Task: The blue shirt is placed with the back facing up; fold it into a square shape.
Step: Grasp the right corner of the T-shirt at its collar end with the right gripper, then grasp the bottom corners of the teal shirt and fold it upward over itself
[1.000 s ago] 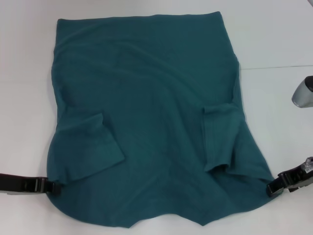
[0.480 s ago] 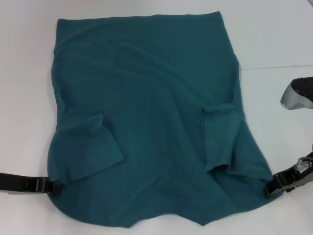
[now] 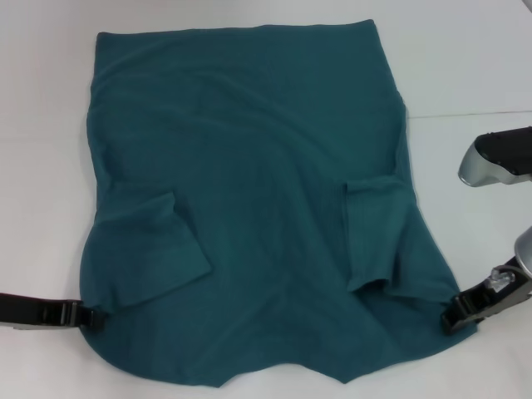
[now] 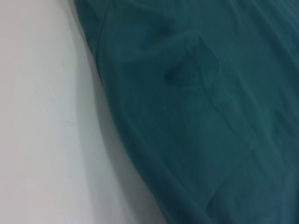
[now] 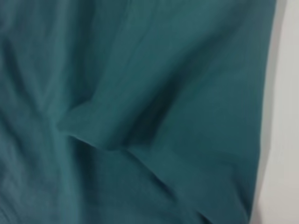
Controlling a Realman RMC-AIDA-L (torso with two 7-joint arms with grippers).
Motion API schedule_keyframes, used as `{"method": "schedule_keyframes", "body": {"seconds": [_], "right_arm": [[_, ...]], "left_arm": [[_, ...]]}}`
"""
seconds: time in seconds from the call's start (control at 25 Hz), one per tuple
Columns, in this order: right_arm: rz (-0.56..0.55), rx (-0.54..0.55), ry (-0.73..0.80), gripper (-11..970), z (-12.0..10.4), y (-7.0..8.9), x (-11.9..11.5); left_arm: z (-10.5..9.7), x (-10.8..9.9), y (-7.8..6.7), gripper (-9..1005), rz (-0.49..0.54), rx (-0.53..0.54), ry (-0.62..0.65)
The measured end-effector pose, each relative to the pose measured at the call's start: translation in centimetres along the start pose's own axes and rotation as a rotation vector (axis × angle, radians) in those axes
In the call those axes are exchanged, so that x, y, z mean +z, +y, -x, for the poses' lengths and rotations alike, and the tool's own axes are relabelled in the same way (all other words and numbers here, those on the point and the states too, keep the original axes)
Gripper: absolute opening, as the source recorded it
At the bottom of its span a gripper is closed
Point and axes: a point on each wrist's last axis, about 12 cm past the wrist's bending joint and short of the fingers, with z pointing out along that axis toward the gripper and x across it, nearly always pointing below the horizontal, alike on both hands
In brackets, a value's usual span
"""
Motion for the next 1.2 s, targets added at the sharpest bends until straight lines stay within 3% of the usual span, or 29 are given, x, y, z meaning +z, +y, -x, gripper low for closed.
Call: {"method": "schedule_keyframes", "body": {"seconds": [0.2, 0.44, 0.84, 1.2], "right_arm": [[0.050, -0.004, -0.020, 408, 0.4, 0.5, -0.3], [0.047, -0.010, -0.018, 177, 0.4, 0.3, -0.3], [0.074, -0.056, -0.006, 63, 0.0, 0.4, -0.8], [0.161, -0.216, 0.164, 52, -2.3, 1.4, -3.6]], "left_arm": [[0.0, 0.1, 0.0, 65, -0.002, -0.001, 0.001], [0.0, 0.2, -0.1, 64, -0.008, -0.003, 0.001], [0.0, 0.0, -0.1, 75, -0.014, -0.002, 0.005], [-1.0, -2.3, -0.9, 85, -0.126, -0.009, 0.202]]}}
